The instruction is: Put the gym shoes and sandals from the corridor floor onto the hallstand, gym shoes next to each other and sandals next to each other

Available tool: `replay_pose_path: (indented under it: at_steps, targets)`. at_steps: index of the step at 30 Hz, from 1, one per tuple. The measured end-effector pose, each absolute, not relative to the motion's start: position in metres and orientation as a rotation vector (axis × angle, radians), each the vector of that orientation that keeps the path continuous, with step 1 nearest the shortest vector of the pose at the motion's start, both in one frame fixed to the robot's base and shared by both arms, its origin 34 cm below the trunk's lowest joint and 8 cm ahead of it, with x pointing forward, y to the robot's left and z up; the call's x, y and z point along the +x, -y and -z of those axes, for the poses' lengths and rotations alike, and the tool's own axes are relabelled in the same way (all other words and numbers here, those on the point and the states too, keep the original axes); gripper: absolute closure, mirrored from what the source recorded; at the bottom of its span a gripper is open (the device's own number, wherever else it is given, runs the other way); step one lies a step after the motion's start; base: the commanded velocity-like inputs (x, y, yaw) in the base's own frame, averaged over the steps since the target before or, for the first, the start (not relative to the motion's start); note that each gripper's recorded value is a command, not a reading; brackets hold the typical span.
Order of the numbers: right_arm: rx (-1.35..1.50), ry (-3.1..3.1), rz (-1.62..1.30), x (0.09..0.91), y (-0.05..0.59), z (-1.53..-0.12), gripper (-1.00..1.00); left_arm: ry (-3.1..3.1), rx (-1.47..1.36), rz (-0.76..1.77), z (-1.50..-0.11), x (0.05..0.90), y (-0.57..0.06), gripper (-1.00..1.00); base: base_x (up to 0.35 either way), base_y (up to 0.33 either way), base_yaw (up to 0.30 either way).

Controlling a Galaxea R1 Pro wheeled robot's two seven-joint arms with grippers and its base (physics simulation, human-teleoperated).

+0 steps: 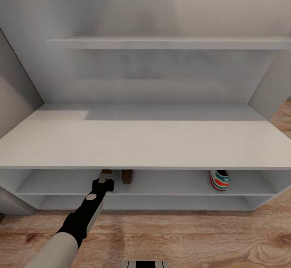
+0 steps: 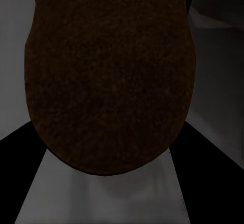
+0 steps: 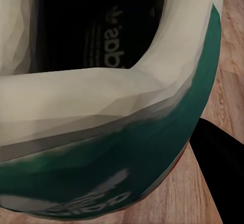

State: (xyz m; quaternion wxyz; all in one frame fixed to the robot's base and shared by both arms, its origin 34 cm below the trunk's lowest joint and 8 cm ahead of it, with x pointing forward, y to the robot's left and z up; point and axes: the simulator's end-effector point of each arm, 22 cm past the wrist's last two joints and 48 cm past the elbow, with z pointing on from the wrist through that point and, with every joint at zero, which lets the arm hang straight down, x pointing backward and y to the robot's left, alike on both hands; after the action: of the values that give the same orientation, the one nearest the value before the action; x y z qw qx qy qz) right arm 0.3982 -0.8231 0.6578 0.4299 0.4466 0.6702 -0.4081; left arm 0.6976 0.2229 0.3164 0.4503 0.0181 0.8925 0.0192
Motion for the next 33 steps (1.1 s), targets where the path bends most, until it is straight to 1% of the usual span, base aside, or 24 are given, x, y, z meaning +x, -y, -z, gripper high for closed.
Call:
replay_pose_path:
  at_steps: [13, 18, 21, 33]
  targets:
    - [1.115, -1.672, 1.018, 0.3983, 0.8231, -0.6578, 1.0, -2.205, 0.045, -0.046, -0.3166, 0.6977, -0.2219, 1.0, 0.021, -0.016, 0.0]
    - [1.114, -1.671, 1.018, 0.3983, 0.823, -0.6583, 1.0, -2.205, 0.044, -0.044, -0.3167, 0.6977, -0.2209, 1.0, 0.054, -0.222, 0.0]
    - [1.114, -1.672, 1.018, 0.3982, 0.823, -0.6579, 1.0, -2.205, 0.044, -0.044, -0.3167, 0.6977, -0.2213, 1.0, 0.022, -0.094, 0.0]
    - [1.114, -1.673, 1.018, 0.3982, 0.8231, -0.6577, 1.0, -2.206, 0.042, -0.046, -0.3166, 0.6977, -0.2225, 1.0, 0.002, -0.008, 0.0]
